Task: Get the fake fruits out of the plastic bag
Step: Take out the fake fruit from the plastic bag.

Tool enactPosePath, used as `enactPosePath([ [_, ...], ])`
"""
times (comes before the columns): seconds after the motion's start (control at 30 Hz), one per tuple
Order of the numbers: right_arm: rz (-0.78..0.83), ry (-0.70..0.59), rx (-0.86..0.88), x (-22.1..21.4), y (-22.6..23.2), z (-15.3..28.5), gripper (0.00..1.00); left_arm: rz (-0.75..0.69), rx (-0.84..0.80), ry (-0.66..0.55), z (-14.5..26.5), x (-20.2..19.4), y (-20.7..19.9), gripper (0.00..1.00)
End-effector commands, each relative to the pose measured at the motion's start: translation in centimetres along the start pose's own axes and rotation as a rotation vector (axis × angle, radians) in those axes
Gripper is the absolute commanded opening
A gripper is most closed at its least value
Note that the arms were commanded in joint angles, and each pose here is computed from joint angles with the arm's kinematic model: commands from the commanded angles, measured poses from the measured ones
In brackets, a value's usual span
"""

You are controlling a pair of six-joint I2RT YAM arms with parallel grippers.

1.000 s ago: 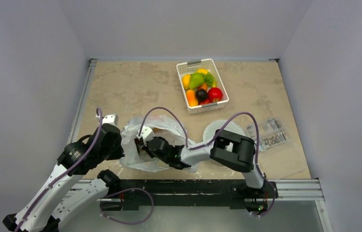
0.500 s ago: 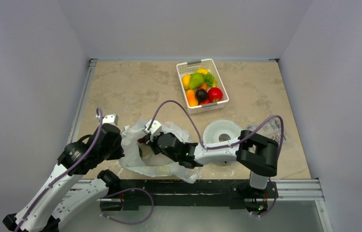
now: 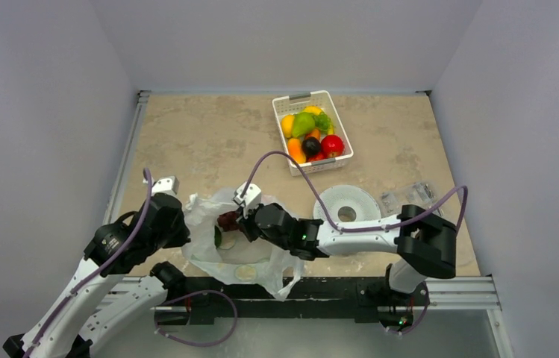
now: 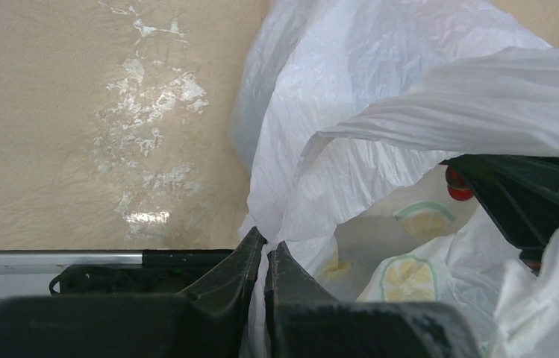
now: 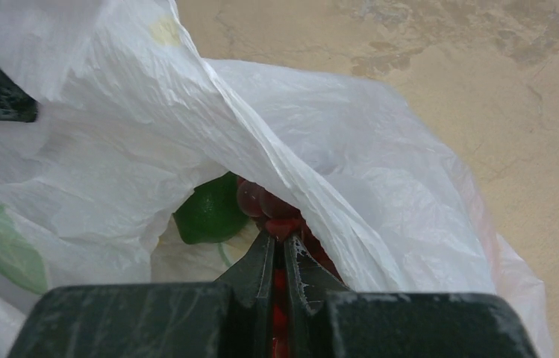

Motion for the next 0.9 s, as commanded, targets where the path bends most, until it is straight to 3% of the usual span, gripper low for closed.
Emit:
enactPosePath([
  [0.0, -0.077, -0.088, 0.105, 3.9, 1.6, 2.1, 0.00, 0.012, 0.006, -0.020, 0.1, 0.3, 0.0, 0.00],
  [0.33, -0.068, -0.127, 0.262, 7.6, 3.6, 4.2, 0.00, 0.067, 0.121, -0.045, 0.3, 0.4, 1.2, 0.00],
  [0.6, -0.207, -0.218, 0.404, 13.2, 5.5, 8.2, 0.00, 0.098, 0.160, -0.062, 0.6, 0.4, 1.7, 0.00],
  [0.87, -0.247, -0.283, 0.381, 16.4, 5.3, 9.6, 0.00, 0.073, 0.161, -0.028, 0.2, 0.5, 1.3, 0.00],
])
Point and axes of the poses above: each gripper's point midway between its finger pads, its own z axis back along the fingers, its own y axis along the line the jaws close on, x = y × z, the point moved 7 cm from there along z, back along the fingers, and after that the axes turned 5 degrees about -z, right-handed, at the moved point
